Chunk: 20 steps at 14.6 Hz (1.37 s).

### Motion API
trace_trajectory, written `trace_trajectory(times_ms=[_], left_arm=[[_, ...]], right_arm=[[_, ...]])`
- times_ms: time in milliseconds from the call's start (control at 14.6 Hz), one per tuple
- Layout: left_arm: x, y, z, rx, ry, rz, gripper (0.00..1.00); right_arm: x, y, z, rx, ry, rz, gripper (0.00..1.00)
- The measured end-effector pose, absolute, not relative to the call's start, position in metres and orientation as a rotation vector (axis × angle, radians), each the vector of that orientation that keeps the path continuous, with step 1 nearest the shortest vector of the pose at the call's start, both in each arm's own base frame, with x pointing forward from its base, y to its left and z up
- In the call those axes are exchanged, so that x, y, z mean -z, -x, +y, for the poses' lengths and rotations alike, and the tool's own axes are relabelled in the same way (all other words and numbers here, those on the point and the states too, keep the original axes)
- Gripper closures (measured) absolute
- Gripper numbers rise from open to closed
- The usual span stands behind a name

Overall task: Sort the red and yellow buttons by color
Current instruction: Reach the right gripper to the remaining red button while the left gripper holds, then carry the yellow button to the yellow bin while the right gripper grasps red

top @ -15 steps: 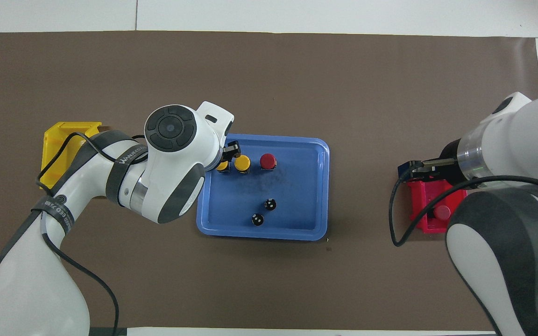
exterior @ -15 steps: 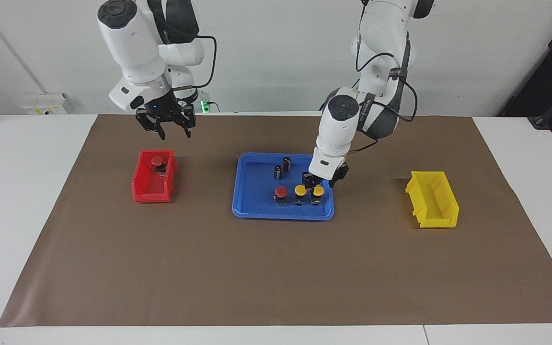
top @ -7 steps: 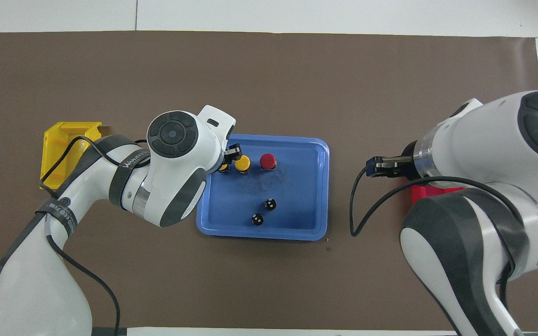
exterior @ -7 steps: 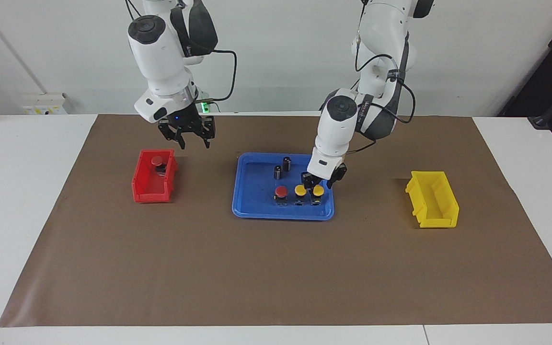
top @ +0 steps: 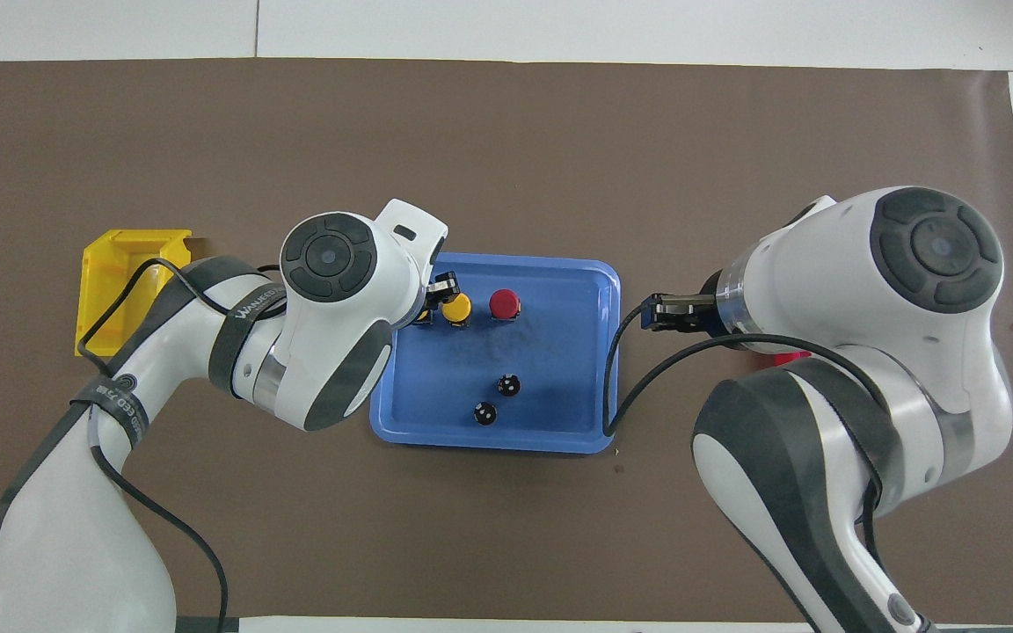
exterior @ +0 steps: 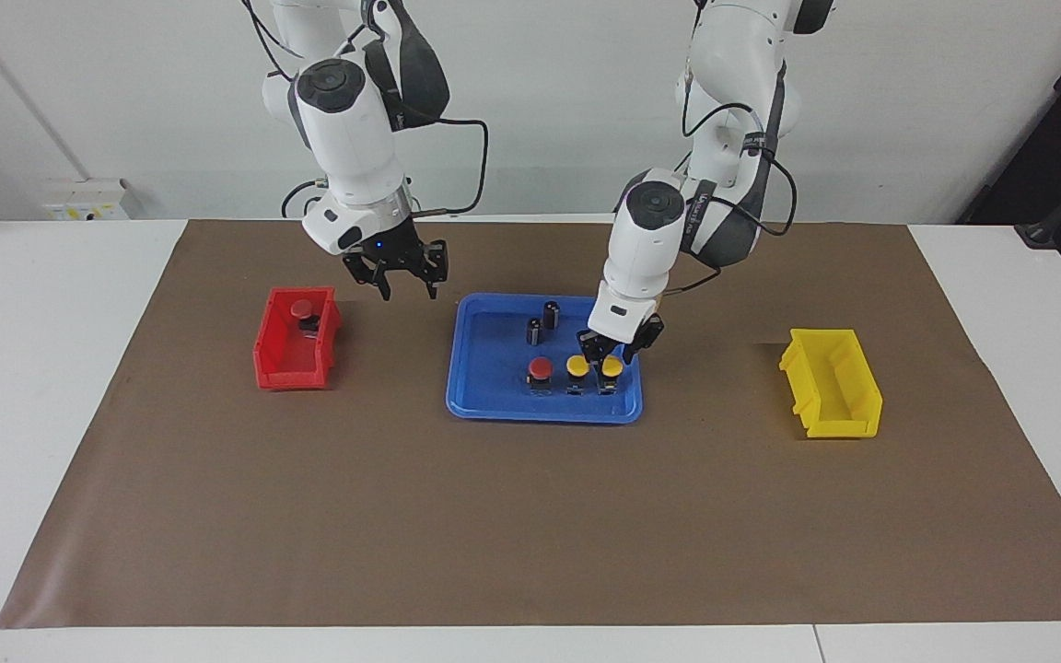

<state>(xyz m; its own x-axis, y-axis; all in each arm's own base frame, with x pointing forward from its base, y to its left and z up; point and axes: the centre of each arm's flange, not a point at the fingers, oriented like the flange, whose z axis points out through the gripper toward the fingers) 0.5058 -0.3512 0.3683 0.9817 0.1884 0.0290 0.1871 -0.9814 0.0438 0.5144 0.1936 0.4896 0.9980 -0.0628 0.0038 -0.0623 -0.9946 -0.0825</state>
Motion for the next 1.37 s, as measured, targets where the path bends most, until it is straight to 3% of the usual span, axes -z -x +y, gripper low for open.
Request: trace_trajectory(times_ms=[342, 478, 547, 820, 1093, 1366], left_arm=[[-0.365, -0.505, -0.35, -0.049, -3.088, 0.293, 0.45], [-0.365, -0.505, -0.35, -0.049, -3.088, 0.294, 0.49], [-0.365, -0.505, -0.35, -0.049, -3.088, 0.294, 0.59], [-0.371, -0.505, -0.349, -0.038, -3.093, 0.297, 0.59], [-0.443, -0.513, -0.327, 0.024, -3.121, 0.354, 0.59], [-0.503, -0.542, -0.207, 0.042, -3.147, 0.297, 0.59]], right_arm=[[-0.477, -0.514, 0.204, -0.007, 3.055, 0.099, 0.26], [-0.477, -0.514, 0.204, -0.005, 3.055, 0.099, 0.25], [-0.477, -0.515, 0.204, -0.002, 3.054, 0.099, 0.25], [-0.474, -0.515, 0.204, 0.012, 3.051, 0.101, 0.24], [-0.48, -0.519, 0.207, 0.062, 3.036, 0.122, 0.24], [-0.489, -0.538, 0.274, 0.136, 3.043, 0.182, 0.26]])
